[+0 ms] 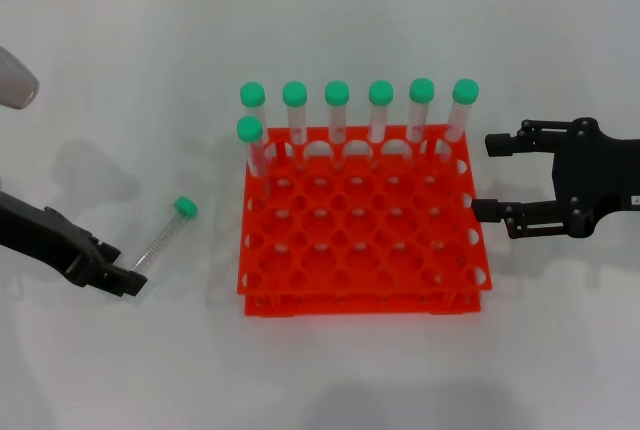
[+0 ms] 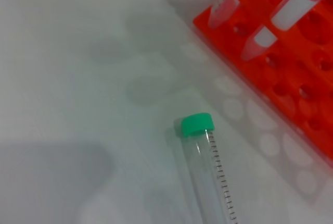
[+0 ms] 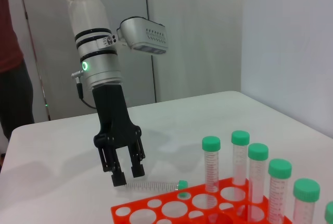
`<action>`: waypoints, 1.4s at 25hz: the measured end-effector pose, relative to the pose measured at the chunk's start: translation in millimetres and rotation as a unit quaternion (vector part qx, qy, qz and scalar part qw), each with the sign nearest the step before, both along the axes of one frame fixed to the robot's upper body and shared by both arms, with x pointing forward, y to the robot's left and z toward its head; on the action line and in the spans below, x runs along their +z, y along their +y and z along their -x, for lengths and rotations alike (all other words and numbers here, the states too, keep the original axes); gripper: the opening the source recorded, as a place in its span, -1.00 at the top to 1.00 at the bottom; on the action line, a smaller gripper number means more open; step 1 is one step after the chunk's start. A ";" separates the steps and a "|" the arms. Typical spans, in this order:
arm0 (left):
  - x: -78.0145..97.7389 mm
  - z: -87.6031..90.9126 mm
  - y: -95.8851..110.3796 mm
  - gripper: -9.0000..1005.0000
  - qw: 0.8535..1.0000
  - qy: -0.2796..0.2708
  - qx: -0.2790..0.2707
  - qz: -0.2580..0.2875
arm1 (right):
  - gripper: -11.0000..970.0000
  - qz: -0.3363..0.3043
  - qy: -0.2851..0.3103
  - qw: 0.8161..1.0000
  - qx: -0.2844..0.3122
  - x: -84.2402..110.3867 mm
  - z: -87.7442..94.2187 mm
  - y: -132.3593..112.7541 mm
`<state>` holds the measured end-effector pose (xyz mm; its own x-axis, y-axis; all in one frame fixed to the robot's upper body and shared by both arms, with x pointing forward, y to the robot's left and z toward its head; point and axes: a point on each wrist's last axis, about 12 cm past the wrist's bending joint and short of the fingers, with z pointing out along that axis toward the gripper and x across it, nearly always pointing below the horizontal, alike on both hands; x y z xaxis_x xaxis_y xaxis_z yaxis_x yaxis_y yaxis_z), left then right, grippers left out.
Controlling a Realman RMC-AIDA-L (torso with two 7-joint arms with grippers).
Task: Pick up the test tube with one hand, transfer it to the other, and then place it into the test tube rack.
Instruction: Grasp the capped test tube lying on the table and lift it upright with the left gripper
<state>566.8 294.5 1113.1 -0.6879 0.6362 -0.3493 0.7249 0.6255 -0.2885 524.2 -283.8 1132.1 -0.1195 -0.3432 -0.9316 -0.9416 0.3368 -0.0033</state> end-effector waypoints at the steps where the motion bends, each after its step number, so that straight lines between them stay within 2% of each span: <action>1: -0.1 -0.1 0.1 -0.24 1.000 0.000 0.000 0.000 | -0.59 0.000 0.000 1.000 0.000 0.0 0.0 0.0; 35: -1.8 -0.9 -0.3 -0.04 1.000 -0.002 -0.006 -0.013 | -0.59 0.002 -0.004 1.000 -0.003 -0.4 -0.3 -1.0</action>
<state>567.7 294.2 1111.3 -0.6792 0.6529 -0.3352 0.7332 0.6238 -0.2706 524.5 -284.8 1131.7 -0.1146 -0.3454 -0.9314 -0.9395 0.3422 -0.0113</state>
